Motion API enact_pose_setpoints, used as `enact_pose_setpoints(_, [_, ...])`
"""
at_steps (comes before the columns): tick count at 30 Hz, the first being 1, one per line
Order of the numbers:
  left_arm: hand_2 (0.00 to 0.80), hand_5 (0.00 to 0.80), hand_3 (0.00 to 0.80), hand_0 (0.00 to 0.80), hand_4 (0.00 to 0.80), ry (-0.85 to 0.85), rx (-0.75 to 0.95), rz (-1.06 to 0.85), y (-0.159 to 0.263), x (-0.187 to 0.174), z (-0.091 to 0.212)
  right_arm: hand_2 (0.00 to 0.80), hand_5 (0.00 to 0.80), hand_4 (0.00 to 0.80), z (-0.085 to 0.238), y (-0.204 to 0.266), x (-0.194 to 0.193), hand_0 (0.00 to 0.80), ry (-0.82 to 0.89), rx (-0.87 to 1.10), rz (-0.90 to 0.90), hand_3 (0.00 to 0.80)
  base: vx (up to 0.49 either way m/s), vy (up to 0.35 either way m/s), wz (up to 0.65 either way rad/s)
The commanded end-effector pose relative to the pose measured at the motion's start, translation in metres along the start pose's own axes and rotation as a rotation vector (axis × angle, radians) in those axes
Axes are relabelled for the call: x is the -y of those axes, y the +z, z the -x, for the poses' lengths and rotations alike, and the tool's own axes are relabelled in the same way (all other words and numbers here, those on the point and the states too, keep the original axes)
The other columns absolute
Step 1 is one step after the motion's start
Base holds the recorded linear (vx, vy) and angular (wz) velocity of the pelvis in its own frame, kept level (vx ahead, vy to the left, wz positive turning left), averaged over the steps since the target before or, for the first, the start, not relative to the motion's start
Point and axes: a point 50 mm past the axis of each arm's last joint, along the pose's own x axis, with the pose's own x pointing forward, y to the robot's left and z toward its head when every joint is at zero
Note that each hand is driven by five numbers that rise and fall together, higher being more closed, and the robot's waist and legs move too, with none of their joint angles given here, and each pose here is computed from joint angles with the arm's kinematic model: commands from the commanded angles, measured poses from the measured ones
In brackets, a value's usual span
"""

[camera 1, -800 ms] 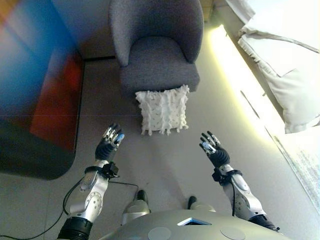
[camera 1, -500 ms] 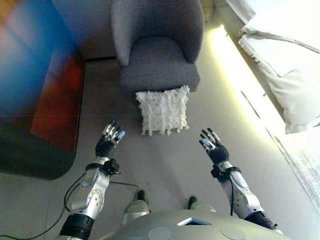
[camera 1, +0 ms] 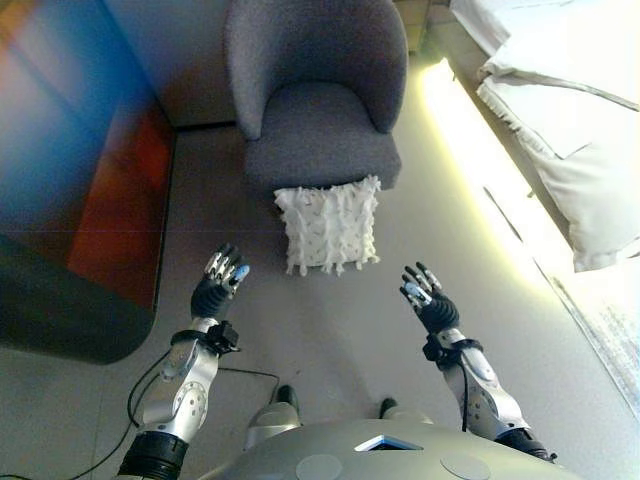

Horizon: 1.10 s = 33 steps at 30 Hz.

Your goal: Pick up the cushion and take it to the sofa

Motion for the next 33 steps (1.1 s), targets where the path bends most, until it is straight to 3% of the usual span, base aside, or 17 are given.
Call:
enact_pose_setpoints(1, [0.0,0.0,0.0,0.0,0.0,-0.037,0.141,0.004,0.024,0.006,-0.007,0.0,0.0,0.0,-0.007,0.018,-0.01,0.0,0.056,0.073,0.022,0.0,0.045,0.078,-0.01])
enact_pose_setpoints(20, [0.0,0.0,0.0,0.0,0.0,-0.019,0.099,-0.041,0.031,-0.014,-0.006,0.0,0.0,0.0,0.006,0.007,-0.005,0.0,0.016,0.084,-0.042,0.0,0.065,0.156,0.08])
enact_pose_setpoints(33, [0.0,0.0,0.0,0.0,0.0,-0.071,0.038,-0.073,0.021,-0.009,-0.005,0.0,0.0,0.0,0.023,0.001,0.021,0.0,-0.068,0.047,-0.078,0.0,0.308,-0.117,0.31])
